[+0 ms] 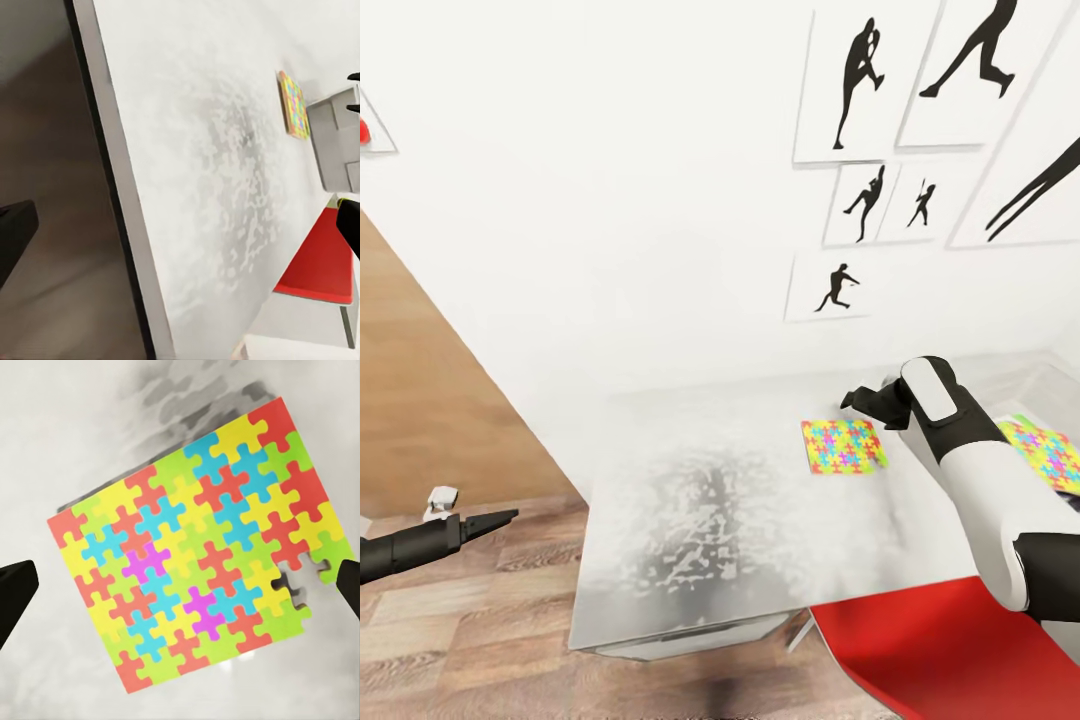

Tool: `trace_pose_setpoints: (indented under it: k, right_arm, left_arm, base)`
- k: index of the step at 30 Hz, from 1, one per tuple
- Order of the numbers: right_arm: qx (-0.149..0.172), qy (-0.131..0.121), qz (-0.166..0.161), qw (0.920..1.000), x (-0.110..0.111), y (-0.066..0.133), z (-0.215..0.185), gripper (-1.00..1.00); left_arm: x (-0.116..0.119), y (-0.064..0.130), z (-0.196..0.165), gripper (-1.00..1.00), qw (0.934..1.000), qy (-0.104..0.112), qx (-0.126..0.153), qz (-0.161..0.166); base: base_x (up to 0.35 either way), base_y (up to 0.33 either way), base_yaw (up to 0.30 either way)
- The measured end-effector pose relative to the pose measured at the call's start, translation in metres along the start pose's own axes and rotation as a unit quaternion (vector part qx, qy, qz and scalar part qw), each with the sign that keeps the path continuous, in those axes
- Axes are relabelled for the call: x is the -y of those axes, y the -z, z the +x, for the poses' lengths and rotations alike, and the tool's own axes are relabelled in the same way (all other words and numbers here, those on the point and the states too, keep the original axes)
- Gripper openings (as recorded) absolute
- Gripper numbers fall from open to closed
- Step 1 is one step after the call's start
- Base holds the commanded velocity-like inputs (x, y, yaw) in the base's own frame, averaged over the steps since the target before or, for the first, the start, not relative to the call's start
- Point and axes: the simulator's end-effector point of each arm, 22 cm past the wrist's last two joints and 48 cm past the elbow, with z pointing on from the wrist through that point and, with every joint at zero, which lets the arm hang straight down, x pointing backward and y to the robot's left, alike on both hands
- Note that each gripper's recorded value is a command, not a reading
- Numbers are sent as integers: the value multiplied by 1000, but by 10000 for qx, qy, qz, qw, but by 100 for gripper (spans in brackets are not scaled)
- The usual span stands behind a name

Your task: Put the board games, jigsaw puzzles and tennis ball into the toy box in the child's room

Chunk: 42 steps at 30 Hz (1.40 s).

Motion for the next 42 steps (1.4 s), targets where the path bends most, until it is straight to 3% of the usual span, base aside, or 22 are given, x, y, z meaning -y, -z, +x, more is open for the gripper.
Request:
trace_pose_setpoints:
  k: [25, 35, 42]
  right_arm:
    - [-139, 2, 71, 9999, 5, -23, 10, 100]
    - [41, 45, -1, 10000, -5, -14, -9, 100]
    - [181, 26, 70, 9998, 1, -5, -27, 100]
  left_arm:
    - [-16, -7, 12, 100, 9998, 152, -118, -69]
    - [-19, -8, 15, 100, 9997, 187, -146, -85]
    - [-19, -8, 15, 100, 9997, 189, -147, -86]
  base:
    - [55, 10, 0]
    - [0, 0, 0]
    - [0, 0, 0]
